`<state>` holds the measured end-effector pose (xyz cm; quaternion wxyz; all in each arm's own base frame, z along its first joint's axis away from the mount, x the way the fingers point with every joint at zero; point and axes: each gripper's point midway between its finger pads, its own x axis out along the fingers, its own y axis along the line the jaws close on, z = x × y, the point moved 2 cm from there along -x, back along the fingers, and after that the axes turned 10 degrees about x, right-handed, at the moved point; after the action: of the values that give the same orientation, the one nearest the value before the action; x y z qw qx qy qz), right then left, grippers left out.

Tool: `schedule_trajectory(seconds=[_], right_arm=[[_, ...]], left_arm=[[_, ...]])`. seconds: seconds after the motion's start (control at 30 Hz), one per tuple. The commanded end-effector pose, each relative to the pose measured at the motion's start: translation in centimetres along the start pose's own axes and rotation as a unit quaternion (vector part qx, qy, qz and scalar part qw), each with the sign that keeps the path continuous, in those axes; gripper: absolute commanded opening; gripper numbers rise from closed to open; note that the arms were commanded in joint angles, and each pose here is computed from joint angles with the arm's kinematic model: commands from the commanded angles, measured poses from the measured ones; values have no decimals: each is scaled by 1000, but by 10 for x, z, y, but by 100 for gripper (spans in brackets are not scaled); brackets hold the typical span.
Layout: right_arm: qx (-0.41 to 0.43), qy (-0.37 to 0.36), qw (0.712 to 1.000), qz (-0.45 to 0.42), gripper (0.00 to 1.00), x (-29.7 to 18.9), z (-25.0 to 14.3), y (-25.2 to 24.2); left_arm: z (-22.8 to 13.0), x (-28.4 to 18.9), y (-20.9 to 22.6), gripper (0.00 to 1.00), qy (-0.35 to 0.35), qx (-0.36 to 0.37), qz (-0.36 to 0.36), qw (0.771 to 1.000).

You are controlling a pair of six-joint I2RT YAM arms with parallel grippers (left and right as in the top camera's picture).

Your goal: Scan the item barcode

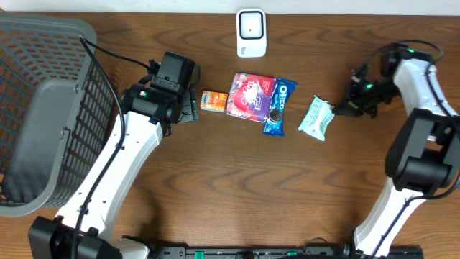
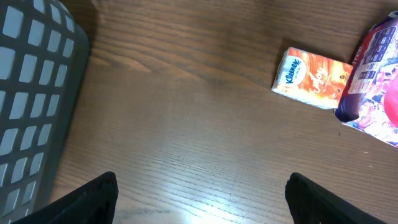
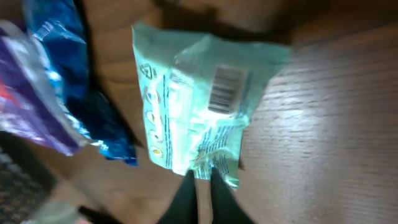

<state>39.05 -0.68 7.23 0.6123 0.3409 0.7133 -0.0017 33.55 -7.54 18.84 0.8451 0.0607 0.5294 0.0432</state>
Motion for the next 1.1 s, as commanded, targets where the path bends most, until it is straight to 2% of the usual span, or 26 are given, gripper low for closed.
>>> schedule_trajectory(seconds=[0.0, 0.17, 0.37, 0.43, 0.5, 0.57, 0.63, 0.77, 0.9, 1.07], right_arm=[[-25, -7, 998, -61, 1, 9, -4, 1], [-47, -5, 996, -72, 1, 30, -11, 14], [-19, -31, 993, -113, 1, 56, -7, -4], [-30, -56, 991, -113, 10, 67, 3, -9], [-36, -82, 988, -126, 11, 67, 13, -12], [-41, -127, 979, -156, 9, 58, 32, -19], [-42, -153, 972, -171, 2, 48, 43, -19], [-46, -176, 967, -175, 1, 21, 55, -3], [-50, -179, 967, -174, 2, -9, 53, 18], [-41, -134, 971, -195, 7, -25, 28, 21]], left_arm=[[2, 0, 3, 86, -2, -5, 10, 1000], [2, 0, 3, 86, -2, -5, 10, 1000], [2, 0, 3, 86, -2, -5, 10, 1000], [2, 0, 3, 86, -2, -5, 10, 1000], [2, 0, 3, 86, -2, -5, 10, 1000], [2, 0, 3, 86, -2, -5, 10, 1000], [2, 0, 3, 86, -2, -5, 10, 1000], [2, 0, 3, 86, -2, -5, 10, 1000], [2, 0, 3, 86, -2, -5, 10, 1000], [2, 0, 3, 86, -2, -5, 10, 1000]])
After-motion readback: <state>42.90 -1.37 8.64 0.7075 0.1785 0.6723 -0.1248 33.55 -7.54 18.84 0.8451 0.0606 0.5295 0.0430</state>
